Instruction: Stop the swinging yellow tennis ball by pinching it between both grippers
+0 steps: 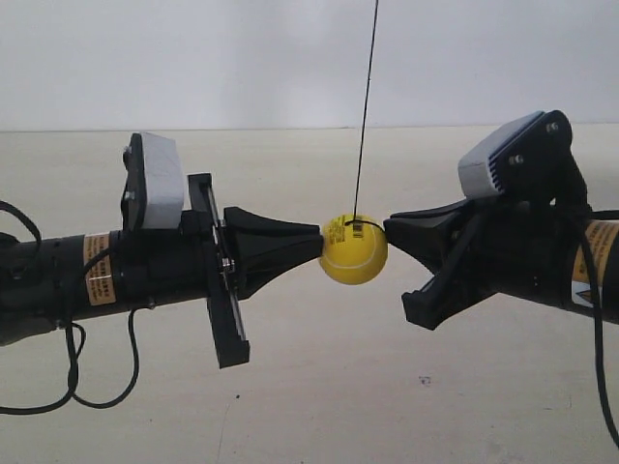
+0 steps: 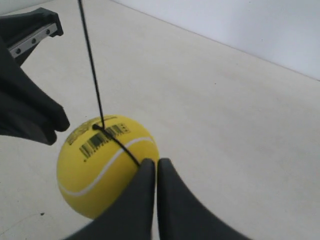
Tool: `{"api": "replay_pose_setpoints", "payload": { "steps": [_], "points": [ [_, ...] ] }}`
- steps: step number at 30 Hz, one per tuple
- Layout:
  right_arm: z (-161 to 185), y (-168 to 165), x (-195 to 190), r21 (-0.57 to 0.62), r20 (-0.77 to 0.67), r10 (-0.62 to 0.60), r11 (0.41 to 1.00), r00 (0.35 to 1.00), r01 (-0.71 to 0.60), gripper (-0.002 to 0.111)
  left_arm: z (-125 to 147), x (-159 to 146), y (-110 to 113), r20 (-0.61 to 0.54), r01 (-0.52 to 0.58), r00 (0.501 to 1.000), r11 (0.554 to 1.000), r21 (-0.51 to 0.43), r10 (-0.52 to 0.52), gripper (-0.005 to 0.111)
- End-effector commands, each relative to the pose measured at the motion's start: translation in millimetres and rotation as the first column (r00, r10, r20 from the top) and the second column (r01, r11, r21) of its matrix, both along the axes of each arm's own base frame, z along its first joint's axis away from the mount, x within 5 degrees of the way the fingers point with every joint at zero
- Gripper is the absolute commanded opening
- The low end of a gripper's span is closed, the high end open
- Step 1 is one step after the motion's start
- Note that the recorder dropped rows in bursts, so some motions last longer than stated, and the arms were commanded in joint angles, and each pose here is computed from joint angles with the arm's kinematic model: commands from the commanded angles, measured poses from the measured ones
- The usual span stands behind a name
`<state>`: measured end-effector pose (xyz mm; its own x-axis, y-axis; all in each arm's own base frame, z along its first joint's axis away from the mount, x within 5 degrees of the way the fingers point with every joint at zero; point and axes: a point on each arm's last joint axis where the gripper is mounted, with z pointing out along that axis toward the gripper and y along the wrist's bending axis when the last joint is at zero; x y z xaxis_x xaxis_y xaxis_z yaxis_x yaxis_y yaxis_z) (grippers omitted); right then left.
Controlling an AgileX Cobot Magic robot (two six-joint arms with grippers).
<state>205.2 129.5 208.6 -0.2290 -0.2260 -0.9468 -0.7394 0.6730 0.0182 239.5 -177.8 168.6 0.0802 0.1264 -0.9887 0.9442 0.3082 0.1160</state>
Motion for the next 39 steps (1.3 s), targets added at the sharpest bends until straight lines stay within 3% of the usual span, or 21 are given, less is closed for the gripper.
{"api": "replay_pose_setpoints", "payload": {
  "steps": [1,5,23,30,39],
  "points": [
    [-3,1,-2,-0.015,-0.015,0.021,1.000,1.000,-0.021,0.000,-8,5,-7,-0.004,0.014,1.000,0.998,0.055,-0.014,0.005],
    [-10,3,0,-0.018,-0.036,0.029,0.999,0.999,-0.030,0.000,-14,8,-7,-0.020,-0.006,1.000,0.995,0.103,0.008,0.005],
    [-14,5,1,-0.006,-0.043,0.044,0.999,0.998,-0.044,0.000,-12,8,-7,-0.016,0.000,1.000,0.996,0.088,0.002,0.005],
    [-11,7,-1,0.016,-0.031,0.074,0.997,0.997,-0.074,0.000,-7,4,-9,-0.015,0.048,0.999,0.999,0.020,-0.048,0.005],
    [-2,1,-4,-0.043,0.007,0.041,0.998,0.999,-0.041,0.000,-5,5,-7,-0.011,0.027,1.000,0.998,0.053,-0.026,0.005]
  ]
}}
